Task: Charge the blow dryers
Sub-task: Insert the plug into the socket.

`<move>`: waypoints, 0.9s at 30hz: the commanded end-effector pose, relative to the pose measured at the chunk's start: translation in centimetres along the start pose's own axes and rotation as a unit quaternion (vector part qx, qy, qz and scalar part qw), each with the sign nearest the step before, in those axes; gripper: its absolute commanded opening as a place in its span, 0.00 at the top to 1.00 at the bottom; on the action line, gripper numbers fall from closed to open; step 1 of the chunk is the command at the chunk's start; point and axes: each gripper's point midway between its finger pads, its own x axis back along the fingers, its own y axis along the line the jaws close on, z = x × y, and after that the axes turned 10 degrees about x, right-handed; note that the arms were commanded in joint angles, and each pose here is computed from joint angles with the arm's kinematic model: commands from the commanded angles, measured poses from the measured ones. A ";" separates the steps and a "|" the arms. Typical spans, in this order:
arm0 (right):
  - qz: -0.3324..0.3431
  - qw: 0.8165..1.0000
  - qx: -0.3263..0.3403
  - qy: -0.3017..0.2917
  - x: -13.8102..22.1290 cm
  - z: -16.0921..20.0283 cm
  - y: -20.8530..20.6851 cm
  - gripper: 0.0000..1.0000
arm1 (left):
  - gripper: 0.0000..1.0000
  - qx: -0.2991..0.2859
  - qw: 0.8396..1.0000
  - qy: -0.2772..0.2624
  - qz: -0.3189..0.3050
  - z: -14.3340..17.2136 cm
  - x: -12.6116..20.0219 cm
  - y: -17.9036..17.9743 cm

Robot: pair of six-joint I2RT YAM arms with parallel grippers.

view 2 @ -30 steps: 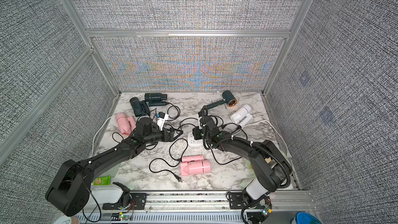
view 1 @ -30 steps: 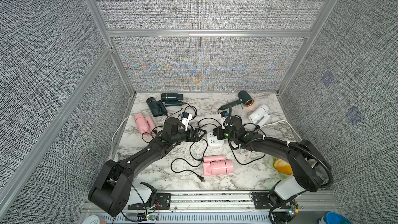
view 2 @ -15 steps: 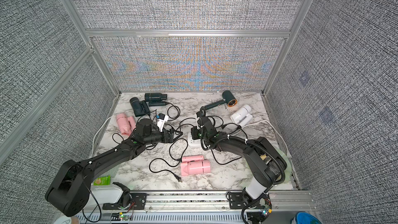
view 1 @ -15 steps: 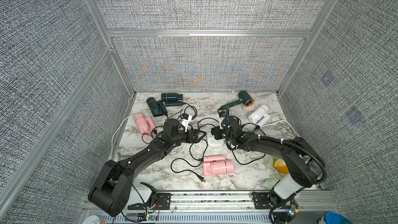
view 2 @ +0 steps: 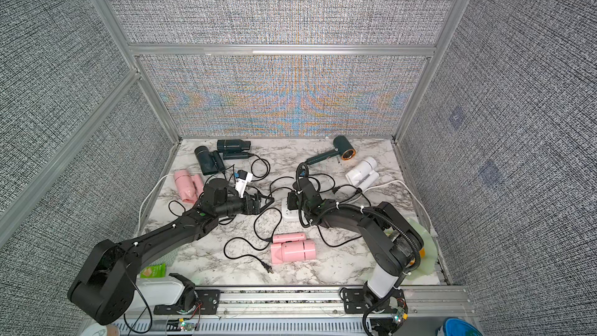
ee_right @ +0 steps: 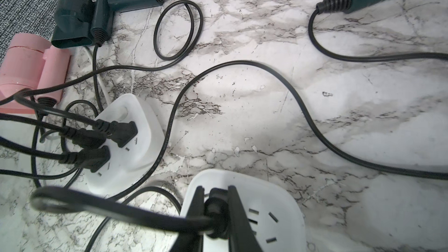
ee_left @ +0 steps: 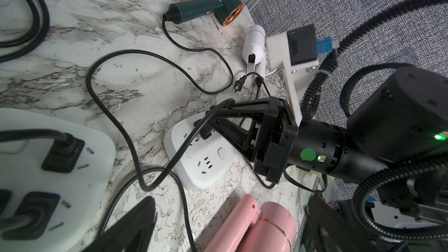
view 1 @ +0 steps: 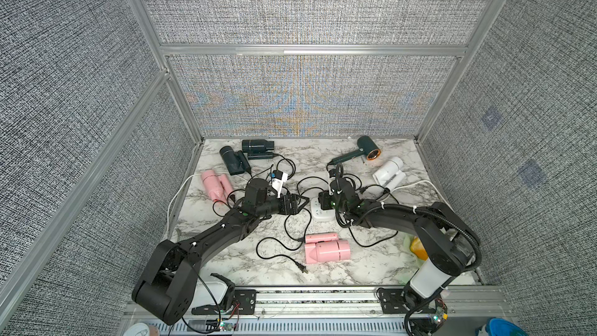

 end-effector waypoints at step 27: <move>0.051 0.998 0.026 0.035 -0.5 4.8 -0.2 0.95 | 0.01 -0.002 0.999 -0.028 -0.014 -1.0 0.4 0.2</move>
